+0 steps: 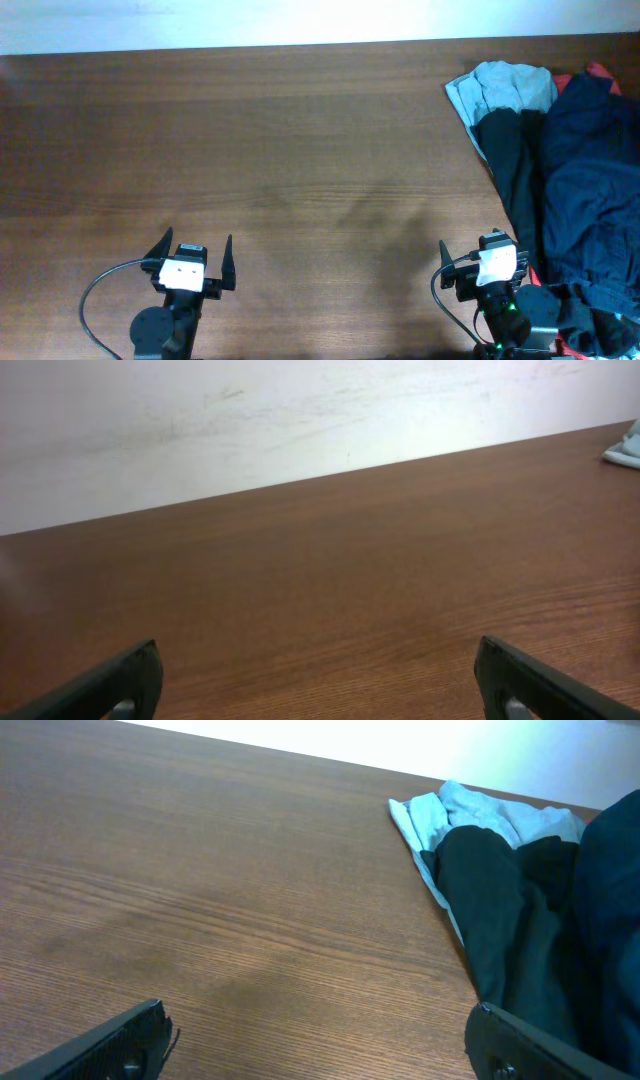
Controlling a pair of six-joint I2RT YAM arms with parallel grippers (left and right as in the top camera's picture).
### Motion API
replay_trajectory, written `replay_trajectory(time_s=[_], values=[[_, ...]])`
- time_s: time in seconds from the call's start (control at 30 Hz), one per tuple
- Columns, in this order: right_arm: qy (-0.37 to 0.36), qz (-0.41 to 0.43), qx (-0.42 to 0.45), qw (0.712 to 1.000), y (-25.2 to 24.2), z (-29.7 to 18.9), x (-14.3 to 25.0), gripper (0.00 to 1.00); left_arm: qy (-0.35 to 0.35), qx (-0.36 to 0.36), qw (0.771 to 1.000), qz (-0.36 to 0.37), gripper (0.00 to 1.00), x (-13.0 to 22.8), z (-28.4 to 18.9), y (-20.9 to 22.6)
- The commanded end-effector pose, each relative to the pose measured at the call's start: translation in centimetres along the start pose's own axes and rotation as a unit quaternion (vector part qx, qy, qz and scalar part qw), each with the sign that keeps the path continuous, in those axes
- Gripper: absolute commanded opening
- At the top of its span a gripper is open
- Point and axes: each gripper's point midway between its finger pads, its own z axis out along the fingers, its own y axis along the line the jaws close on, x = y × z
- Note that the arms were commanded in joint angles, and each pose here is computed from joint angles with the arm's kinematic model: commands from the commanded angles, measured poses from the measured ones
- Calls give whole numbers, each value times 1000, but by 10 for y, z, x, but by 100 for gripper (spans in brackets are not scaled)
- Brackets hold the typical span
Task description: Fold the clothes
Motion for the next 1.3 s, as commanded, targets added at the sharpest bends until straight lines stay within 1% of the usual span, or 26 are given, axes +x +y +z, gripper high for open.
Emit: replay_trajectory(time_s=[0.0,0.17,0.3,0.37,0.43,0.47,0.53,0.57,0.63,0.67,0.73,0.77,0.83,0.9,0.97,1.07,1.1,1.13,1.2,1.27], values=[[7,2,9,1000,-3,0,4,99,2,-4,1000,-5,99,4,1,1],[7,1,9,1000,-3,0,4,98,2,-4,1000,-5,99,4,1,1],[-13,-2,6,1000,-2,0,-6,99,-3,7,1000,-7,99,2,1,-3],[-38,-7,-51,998,17,-1,-16,99,-9,52,999,-8,99,0,0,-18],[-64,-13,-147,987,49,-9,-26,98,-20,128,992,-7,99,-4,-5,-44],[-78,-17,-190,979,63,-14,-30,99,-23,153,988,-7,99,-6,-7,-52],[-92,-19,-256,962,84,-25,-34,98,-20,176,984,-9,99,-4,-9,-59],[-89,3,-263,961,86,-26,-36,99,-26,181,983,-8,99,-7,-9,-61],[-98,40,-264,959,84,-28,-46,99,-59,194,979,2,100,-28,-13,-64],[-111,43,-264,957,83,-29,-53,99,-71,192,979,6,99,-38,-15,-63],[-149,34,-253,955,78,-35,-75,99,-91,166,982,11,99,-63,-19,-52],[-166,40,-233,957,71,-39,-89,99,-99,152,983,13,99,-78,-21,-47],[-187,46,-201,961,59,-49,-113,98,-104,146,984,14,99,-108,-25,-41],[-193,47,-180,963,51,-56,-131,99,-89,145,985,10,99,-130,-22,-37],[-176,60,-156,970,41,-57,-141,99,-64,143,988,3,99,-145,-12,-32],[-114,92,-114,983,23,-48,-148,98,-10,149,989,-10,99,-164,12,-27],[-71,109,-97,987,14,-42,-150,98,29,158,987,-20,99,-173,26,-26],[-38,120,-83,989,8,-37,-152,98,53,163,985,-26,99,-178,35,-26],[24,133,-63,989,-3,-29,-154,99,94,176,979,-36,100,-185,50,-28],[73,146,-60,985,-8,-21,-160,98,127,201,970,-45,99,-190,61,-36]])
